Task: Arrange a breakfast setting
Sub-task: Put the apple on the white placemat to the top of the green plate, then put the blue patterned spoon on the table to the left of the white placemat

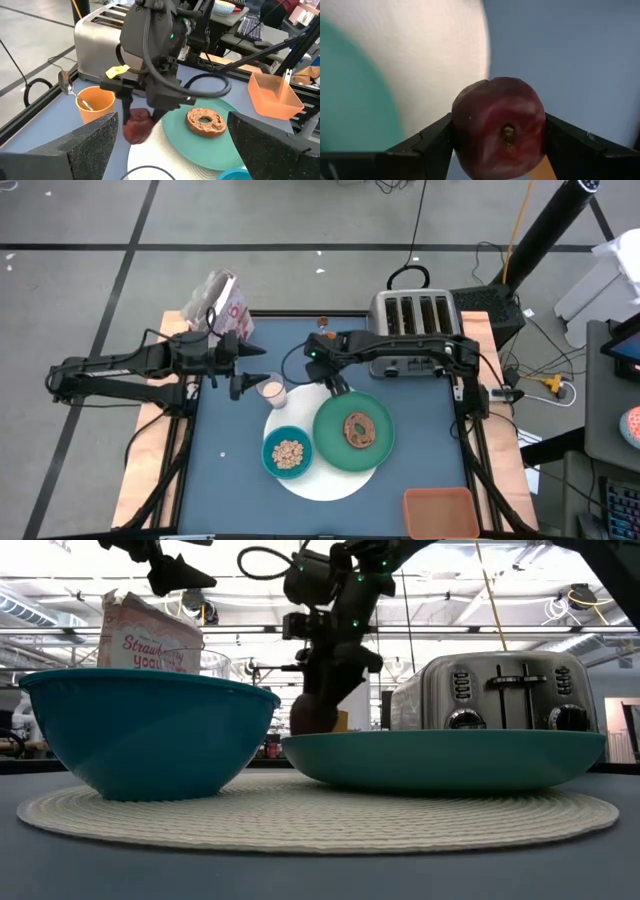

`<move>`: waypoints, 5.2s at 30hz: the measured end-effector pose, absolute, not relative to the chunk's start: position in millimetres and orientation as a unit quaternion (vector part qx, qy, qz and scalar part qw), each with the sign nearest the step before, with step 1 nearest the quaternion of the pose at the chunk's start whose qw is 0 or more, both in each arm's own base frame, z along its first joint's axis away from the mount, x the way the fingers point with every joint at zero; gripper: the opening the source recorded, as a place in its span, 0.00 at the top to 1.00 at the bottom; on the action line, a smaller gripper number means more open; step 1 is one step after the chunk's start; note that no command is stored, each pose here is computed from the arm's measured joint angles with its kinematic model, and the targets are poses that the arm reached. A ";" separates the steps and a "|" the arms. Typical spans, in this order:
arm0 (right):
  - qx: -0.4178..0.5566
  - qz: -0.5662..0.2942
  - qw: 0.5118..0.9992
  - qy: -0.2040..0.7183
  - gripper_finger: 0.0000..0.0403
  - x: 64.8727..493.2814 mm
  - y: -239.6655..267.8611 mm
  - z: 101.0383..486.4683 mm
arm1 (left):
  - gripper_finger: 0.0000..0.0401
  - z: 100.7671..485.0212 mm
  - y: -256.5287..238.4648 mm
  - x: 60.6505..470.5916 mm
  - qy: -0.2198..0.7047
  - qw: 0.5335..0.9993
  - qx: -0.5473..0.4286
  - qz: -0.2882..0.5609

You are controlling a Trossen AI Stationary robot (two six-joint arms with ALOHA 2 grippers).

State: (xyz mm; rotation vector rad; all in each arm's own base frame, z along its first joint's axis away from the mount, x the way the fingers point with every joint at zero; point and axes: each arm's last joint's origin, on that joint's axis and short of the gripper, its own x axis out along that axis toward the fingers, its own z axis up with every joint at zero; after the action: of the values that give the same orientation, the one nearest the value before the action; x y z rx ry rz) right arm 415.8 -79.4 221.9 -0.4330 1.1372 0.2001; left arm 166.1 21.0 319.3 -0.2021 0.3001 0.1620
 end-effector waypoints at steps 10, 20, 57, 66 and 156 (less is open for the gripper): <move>-0.173 0.144 0.829 0.512 0.36 415.9 -75.5 220.2 | 0.06 319.4 21.0 166.1 0.149 0.980 -0.101 0.080; -0.181 0.153 0.835 0.497 0.36 418.2 -75.1 221.0 | 0.06 319.3 21.0 166.2 0.149 0.980 -0.101 0.081; -0.191 0.159 0.831 0.497 0.32 408.9 -73.2 181.4 | 0.06 319.3 21.0 166.2 0.148 0.980 -0.106 0.081; -0.192 0.158 0.833 0.495 0.31 409.6 -73.4 181.4 | 0.06 319.3 21.0 166.2 0.148 0.980 -0.106 0.081; 0.055 -0.317 0.939 0.123 0.10 311.7 -141.6 241.1 | 0.06 319.1 20.8 166.3 0.149 0.980 -0.105 0.080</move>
State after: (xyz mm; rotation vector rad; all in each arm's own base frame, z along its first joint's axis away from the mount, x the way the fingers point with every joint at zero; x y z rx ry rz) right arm 311.7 -141.6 241.1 0.1131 0.2516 -0.6471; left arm 166.3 20.8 319.1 -0.2111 0.2994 0.1615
